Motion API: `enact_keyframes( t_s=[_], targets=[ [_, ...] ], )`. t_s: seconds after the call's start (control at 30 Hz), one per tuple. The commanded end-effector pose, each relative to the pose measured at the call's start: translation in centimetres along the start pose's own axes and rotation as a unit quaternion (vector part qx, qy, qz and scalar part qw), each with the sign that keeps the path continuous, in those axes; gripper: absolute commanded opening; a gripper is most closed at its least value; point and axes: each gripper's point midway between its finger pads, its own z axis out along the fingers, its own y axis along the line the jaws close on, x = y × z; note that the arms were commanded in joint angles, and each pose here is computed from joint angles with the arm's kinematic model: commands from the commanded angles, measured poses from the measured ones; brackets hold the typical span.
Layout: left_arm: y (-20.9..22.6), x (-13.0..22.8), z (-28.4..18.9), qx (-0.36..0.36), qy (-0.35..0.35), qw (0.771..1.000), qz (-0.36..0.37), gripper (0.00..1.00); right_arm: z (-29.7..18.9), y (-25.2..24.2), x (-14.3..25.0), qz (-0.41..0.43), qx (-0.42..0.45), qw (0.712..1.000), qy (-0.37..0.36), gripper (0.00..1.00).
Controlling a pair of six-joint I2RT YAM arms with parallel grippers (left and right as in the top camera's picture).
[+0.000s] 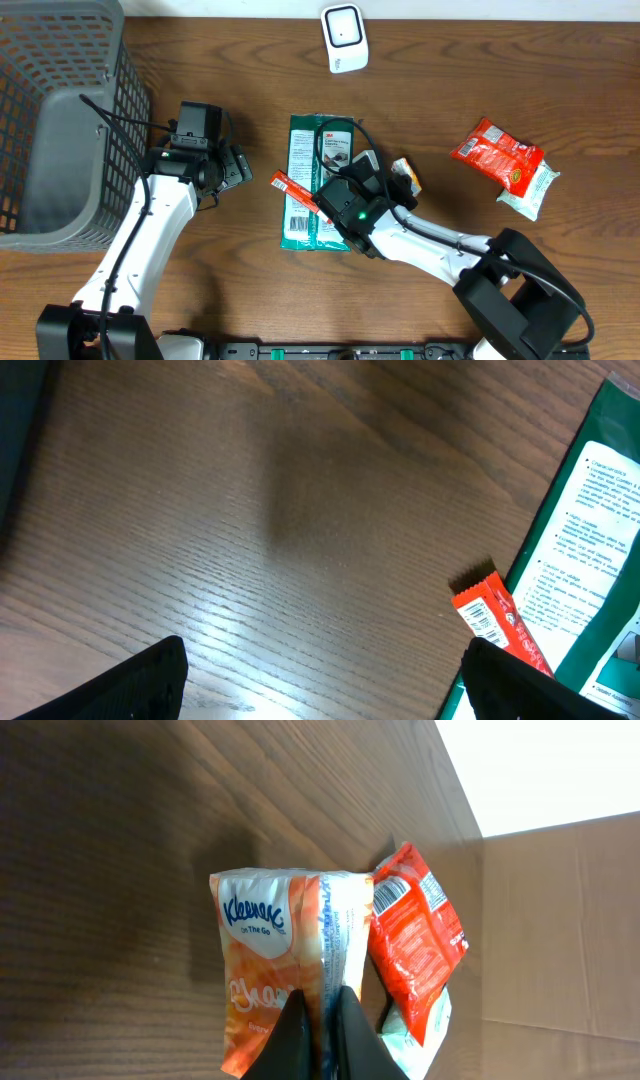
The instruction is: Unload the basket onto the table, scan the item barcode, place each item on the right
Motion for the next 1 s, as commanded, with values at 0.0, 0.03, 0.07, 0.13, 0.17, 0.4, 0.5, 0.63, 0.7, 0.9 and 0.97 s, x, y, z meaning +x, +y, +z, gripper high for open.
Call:
enact_keyframes(
  t_s=[0.0,0.03,0.07,0.13,0.17,0.4,0.5,0.63,0.7,0.9,0.97],
  targets=[
    [0.1,-0.4,-0.1,-0.003,-0.004,1.0,-0.003,0.89,-0.2,-0.1,-0.4,-0.001,0.014,1.0,-0.008,0.01],
    [0.1,-0.4,-0.1,-0.003,-0.004,1.0,-0.003,0.89,-0.2,0.4,-0.4,0.001,-0.001,1.0,-0.007,0.01],
    [0.1,-0.4,-0.1,-0.003,-0.004,1.0,-0.003,0.89,-0.2,0.9,-0.4,0.001,-0.014,1.0,-0.005,0.01],
    [0.1,-0.4,-0.1,-0.003,-0.004,1.0,-0.003,0.89,-0.2,1.9,-0.3,0.003,-0.044,0.999,-0.001,0.01],
    [0.1,-0.4,-0.1,-0.003,-0.004,1.0,-0.003,0.89,-0.2,2.4,-0.2,0.005,-0.059,0.998,0.001,0.01],
    [0.1,-0.4,-0.1,-0.003,-0.003,1.0,-0.003,0.89,-0.1,3.1,-0.3,0.011,-0.08,0.997,0.003,0.01],
    [0.1,-0.4,-0.1,-0.003,-0.003,1.0,-0.003,0.89,0.1,2.9,-0.1,0.008,-0.072,0.997,0.005,0.01],
    [0.1,-0.4,-0.1,-0.003,-0.003,1.0,-0.003,0.89,0.7,3.3,0.4,0.001,-0.068,0.998,0.015,0.01],
    [0.1,-0.4,-0.1,-0.003,-0.003,1.0,-0.003,0.88,0.9,3.7,0.6,-0.002,-0.07,0.997,0.019,0.01],
    [0.1,-0.4,-0.1,-0.004,-0.004,1.0,-0.003,0.88,0.7,4.2,0.4,0.009,-0.087,0.996,0.017,0.1],
    [0.1,-0.4,-0.1,-0.003,-0.003,1.0,-0.003,0.88,0.7,4.2,0.4,0.009,-0.086,0.996,0.018,0.12]
  ],
)
